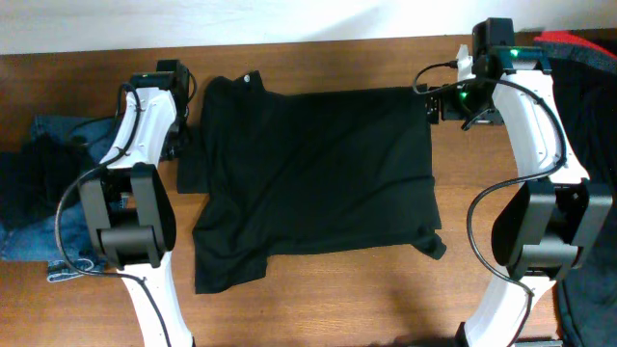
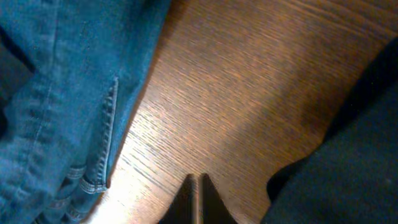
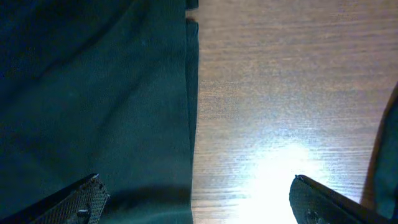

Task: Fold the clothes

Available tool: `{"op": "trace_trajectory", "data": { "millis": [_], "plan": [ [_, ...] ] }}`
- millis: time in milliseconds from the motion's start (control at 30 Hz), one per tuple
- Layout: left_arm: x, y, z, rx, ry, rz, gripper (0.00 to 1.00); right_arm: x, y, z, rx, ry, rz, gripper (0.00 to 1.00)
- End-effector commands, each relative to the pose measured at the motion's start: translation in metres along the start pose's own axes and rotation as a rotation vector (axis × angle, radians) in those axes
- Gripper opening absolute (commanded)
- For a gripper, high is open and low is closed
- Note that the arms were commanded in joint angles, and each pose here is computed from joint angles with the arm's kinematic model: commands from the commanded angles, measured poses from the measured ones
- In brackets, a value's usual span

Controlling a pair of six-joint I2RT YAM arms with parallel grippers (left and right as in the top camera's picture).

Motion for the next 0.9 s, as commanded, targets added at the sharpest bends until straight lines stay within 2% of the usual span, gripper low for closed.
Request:
{"op": "trace_trajectory", "data": {
  "millis": [0,100,167,233,267,400,500,533,667,867],
  "plan": [
    [0.011,-0.025,0.013,-0.122,0.072,0.184,0.00,0.000,-0.003,0.003,0.004,0.012,0.013,0.99],
    [0.045,-0.043,0.012,-0.154,0.050,0.378,0.00,0.000,-0.003,0.003,0.004,0.016,0.009,0.99],
    [0.076,-0.045,0.006,-0.154,-0.008,0.480,0.00,0.000,-0.003,0.006,0.003,0.027,0.009,0.88],
    [0.104,-0.053,0.006,-0.235,-0.070,0.582,0.00,-0.002,-0.003,0.012,0.002,0.049,0.009,0.65],
    [0.109,-0.055,0.007,-0.264,-0.082,0.593,0.00,-0.004,-0.002,0.015,0.003,0.061,0.005,0.59],
    [0.105,-0.069,0.022,-0.371,-0.067,0.586,0.00,-0.024,0.010,0.039,-0.005,0.147,-0.070,0.60],
    [0.087,-0.088,0.035,-0.401,-0.042,0.599,0.00,-0.044,0.011,0.061,-0.013,0.218,-0.082,0.85],
    [0.081,-0.096,0.040,-0.412,-0.035,0.610,0.00,-0.051,0.011,0.068,-0.014,0.234,-0.083,0.87],
    [0.058,-0.112,0.056,-0.439,-0.021,0.605,0.00,-0.069,0.014,0.092,-0.022,0.291,-0.105,0.87],
    [0.015,-0.109,0.078,-0.446,0.020,0.525,0.01,-0.092,0.028,0.121,-0.044,0.337,-0.201,0.83]
  ]
}}
Point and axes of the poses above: each gripper's point midway between its finger pads, its own x axis back along the fingers, its own y axis along the line the jaws close on, z = x × y, the point moved 1 cm from there along x, back along the fingers, and after that the axes turned 1 degree about -x, right-handed, at the moved point
